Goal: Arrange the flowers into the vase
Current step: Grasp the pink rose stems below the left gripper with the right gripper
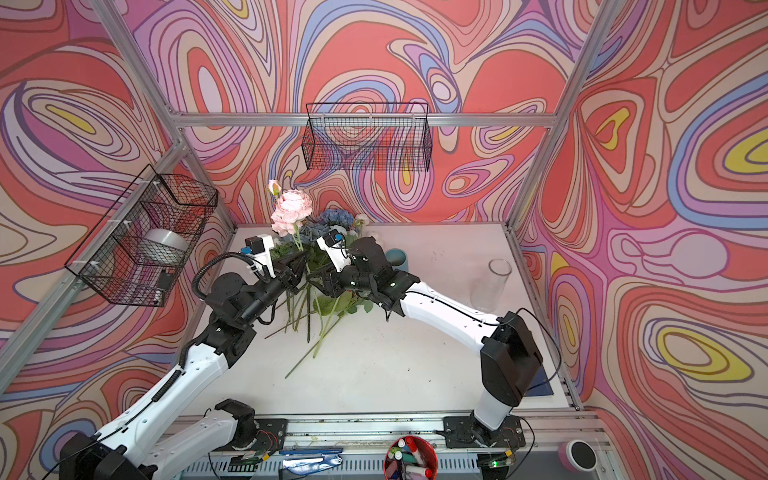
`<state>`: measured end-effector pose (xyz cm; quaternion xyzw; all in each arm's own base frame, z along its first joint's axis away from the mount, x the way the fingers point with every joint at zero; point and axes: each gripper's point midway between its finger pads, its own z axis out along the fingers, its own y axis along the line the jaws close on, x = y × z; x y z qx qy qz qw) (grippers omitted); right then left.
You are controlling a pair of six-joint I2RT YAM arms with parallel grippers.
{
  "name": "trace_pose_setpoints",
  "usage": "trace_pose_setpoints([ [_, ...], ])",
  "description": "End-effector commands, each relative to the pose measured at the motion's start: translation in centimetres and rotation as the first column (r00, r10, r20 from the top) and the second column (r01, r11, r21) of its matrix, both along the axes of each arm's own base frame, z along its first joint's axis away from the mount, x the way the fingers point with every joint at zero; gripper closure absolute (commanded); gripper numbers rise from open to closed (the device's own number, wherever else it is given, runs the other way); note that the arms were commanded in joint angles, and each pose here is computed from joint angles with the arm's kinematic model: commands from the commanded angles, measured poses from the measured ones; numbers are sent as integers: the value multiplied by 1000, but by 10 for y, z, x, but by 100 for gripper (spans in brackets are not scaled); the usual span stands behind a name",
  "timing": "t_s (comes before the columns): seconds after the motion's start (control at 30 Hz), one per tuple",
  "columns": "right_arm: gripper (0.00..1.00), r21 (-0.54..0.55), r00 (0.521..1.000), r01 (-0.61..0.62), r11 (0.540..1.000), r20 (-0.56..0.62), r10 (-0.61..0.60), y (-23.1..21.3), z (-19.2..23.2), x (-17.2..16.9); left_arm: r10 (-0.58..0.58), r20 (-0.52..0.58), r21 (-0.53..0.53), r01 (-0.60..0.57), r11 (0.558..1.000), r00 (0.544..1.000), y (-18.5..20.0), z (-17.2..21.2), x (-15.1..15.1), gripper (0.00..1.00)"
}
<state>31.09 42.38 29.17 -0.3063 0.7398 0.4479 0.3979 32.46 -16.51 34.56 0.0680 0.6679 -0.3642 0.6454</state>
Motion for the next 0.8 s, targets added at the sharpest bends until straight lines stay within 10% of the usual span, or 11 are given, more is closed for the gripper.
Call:
trace_pose_setpoints([
  [0.0,69,18,1000,-22,1000,0,22,8,0,0,-30,43,-52,32,998,999,-4,12,-5,100],
  [0.3,100,0,1000,-25,1000,-10,25,9,-9,0,-62,28,-67,64,996,998,-11,10,-6,95],
  [0.47,100,-20,999,36,999,2,-36,3,-14,9,-62,-6,-89,61,994,998,-9,3,-8,2],
  [0.77,100,-115,943,332,936,76,-325,-47,-10,62,-5,-155,-155,-20,988,988,6,-42,-13,0],
])
